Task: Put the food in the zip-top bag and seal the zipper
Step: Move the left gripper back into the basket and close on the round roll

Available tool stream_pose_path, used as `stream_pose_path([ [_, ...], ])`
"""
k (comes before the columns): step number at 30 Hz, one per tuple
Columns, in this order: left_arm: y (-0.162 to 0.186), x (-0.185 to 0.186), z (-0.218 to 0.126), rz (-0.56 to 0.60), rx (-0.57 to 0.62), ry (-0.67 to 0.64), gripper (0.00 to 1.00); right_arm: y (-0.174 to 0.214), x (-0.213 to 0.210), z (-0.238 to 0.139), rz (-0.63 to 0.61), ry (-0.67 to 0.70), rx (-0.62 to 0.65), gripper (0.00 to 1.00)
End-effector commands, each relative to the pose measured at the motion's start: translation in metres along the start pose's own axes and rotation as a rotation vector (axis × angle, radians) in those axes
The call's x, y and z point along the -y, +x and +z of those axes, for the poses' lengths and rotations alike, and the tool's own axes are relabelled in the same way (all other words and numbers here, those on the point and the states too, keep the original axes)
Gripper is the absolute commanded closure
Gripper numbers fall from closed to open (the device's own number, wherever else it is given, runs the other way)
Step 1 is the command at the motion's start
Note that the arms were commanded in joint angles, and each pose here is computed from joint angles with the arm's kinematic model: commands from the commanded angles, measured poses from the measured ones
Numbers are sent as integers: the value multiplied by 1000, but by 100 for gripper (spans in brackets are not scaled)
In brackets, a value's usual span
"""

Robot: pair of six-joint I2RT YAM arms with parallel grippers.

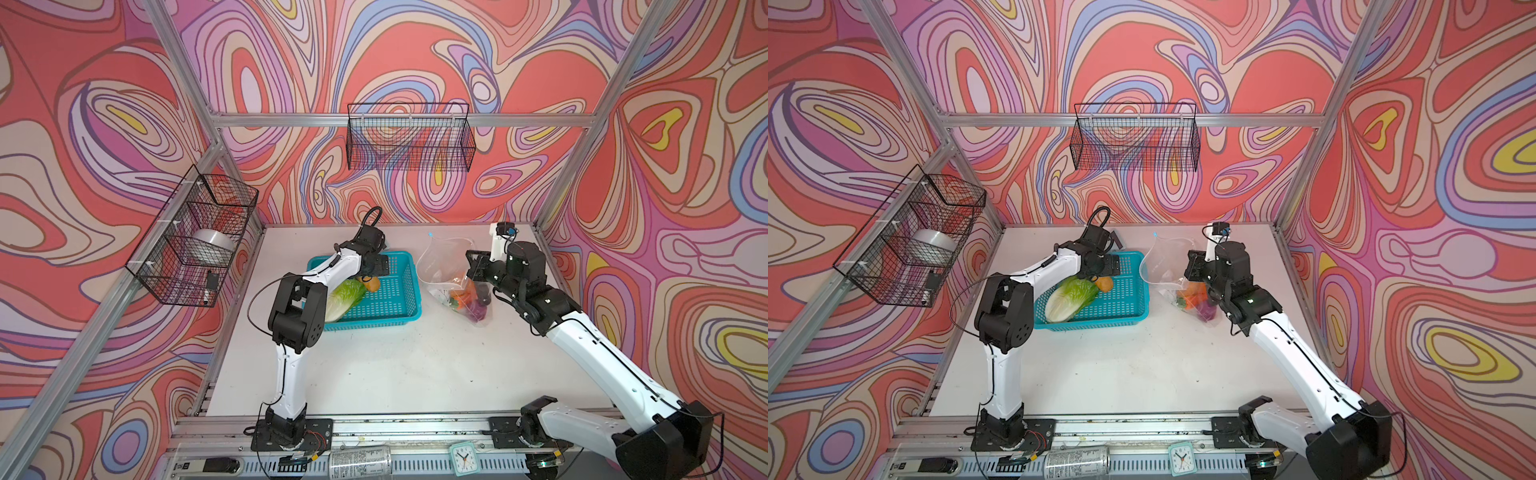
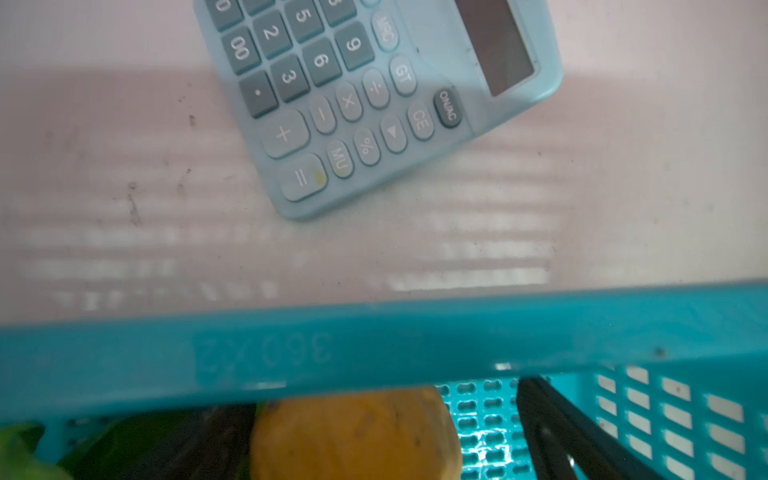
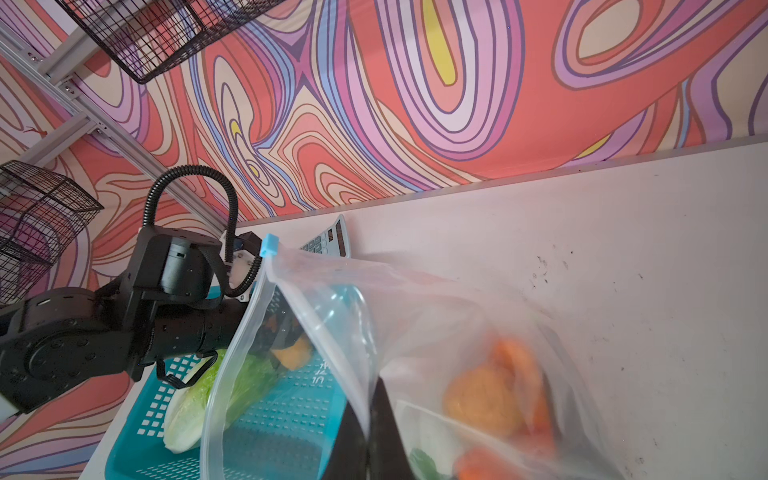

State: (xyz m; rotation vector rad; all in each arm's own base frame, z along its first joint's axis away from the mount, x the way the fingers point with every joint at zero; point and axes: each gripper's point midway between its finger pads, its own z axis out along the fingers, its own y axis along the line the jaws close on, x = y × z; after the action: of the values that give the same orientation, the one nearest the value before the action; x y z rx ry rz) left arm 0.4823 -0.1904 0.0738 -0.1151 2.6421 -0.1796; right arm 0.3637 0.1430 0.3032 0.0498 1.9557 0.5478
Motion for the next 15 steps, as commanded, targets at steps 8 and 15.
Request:
stream_pose_path([
  [8, 21, 24, 0, 15, -118, 121, 1, -4, 1, -4, -5, 7, 15, 100],
  [15, 47, 17, 11, 108, -186, 64, 2, -3, 1, -2, 3, 4, 12, 100],
])
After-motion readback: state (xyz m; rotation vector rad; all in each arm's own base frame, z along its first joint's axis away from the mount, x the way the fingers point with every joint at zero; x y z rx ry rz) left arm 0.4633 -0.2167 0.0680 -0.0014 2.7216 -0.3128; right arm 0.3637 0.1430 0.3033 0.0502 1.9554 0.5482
